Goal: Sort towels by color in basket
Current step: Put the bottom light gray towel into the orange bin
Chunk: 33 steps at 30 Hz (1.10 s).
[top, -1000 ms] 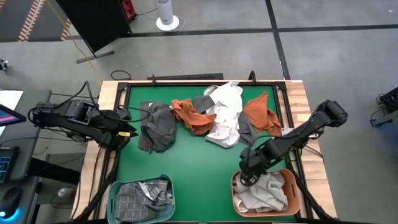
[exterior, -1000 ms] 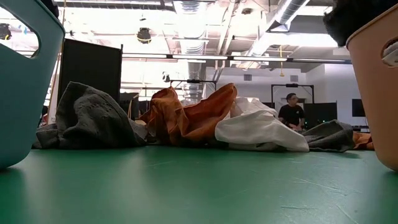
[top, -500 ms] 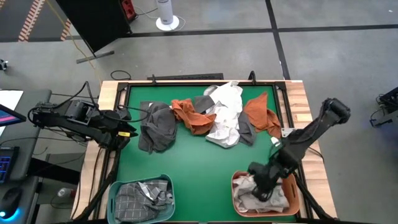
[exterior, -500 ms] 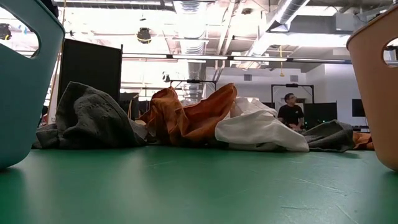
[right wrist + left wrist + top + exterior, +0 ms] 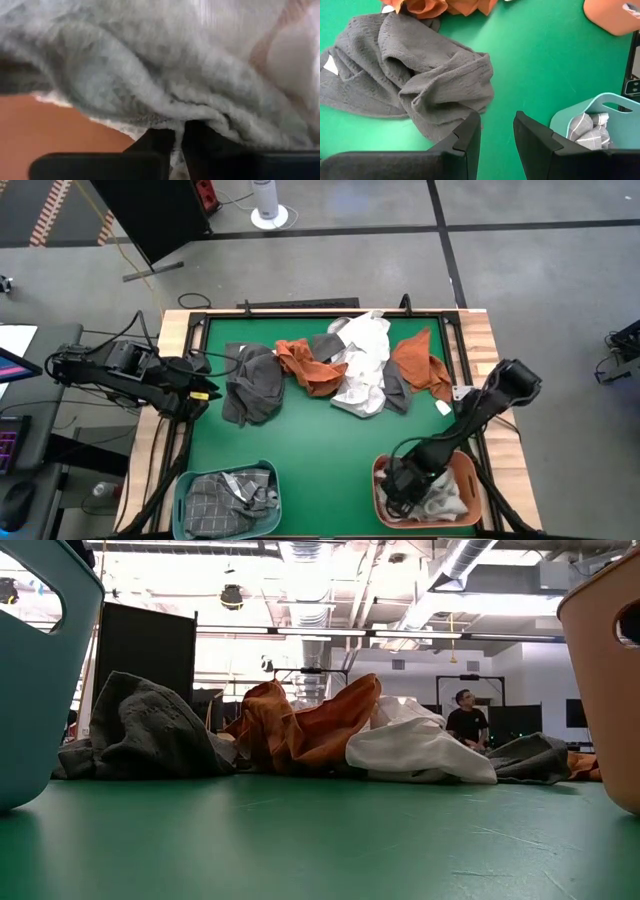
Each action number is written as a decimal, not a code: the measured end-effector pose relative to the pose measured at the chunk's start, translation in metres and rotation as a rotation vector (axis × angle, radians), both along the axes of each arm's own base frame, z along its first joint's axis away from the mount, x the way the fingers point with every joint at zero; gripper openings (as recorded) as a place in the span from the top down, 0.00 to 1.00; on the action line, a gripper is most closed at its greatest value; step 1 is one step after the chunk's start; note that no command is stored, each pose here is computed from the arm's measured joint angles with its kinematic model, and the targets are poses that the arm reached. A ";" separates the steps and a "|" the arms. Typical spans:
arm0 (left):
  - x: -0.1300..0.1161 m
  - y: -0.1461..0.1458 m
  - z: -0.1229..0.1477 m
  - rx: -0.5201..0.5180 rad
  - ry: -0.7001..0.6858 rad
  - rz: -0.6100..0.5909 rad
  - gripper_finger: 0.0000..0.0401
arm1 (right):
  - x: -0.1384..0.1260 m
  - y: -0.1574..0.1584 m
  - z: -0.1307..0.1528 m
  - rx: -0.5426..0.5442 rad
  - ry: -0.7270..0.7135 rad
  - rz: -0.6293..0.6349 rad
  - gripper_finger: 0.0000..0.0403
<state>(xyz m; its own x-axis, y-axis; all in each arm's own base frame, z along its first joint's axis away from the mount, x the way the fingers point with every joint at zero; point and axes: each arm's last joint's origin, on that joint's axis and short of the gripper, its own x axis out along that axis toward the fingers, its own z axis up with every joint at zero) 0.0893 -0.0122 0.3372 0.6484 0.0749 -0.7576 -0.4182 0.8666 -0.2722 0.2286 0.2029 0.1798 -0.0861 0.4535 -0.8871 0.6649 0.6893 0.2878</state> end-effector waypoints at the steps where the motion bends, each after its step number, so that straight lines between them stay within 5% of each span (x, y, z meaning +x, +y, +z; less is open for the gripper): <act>1: 0.000 0.000 0.000 0.000 0.000 0.000 0.73 | -0.002 -0.002 0.005 0.000 0.001 -0.001 0.79; 22: 0.000 0.000 0.000 0.011 0.001 -0.017 0.73 | -0.048 -0.066 0.110 0.177 -0.155 -0.185 0.37; 27: 0.000 0.000 0.000 0.011 0.002 -0.017 0.73 | -0.054 -0.070 0.108 0.001 -0.243 -0.217 0.37; 33: -0.002 0.000 -0.002 0.005 0.027 -0.006 0.73 | -0.047 -0.044 0.082 -0.116 -0.252 -0.047 0.37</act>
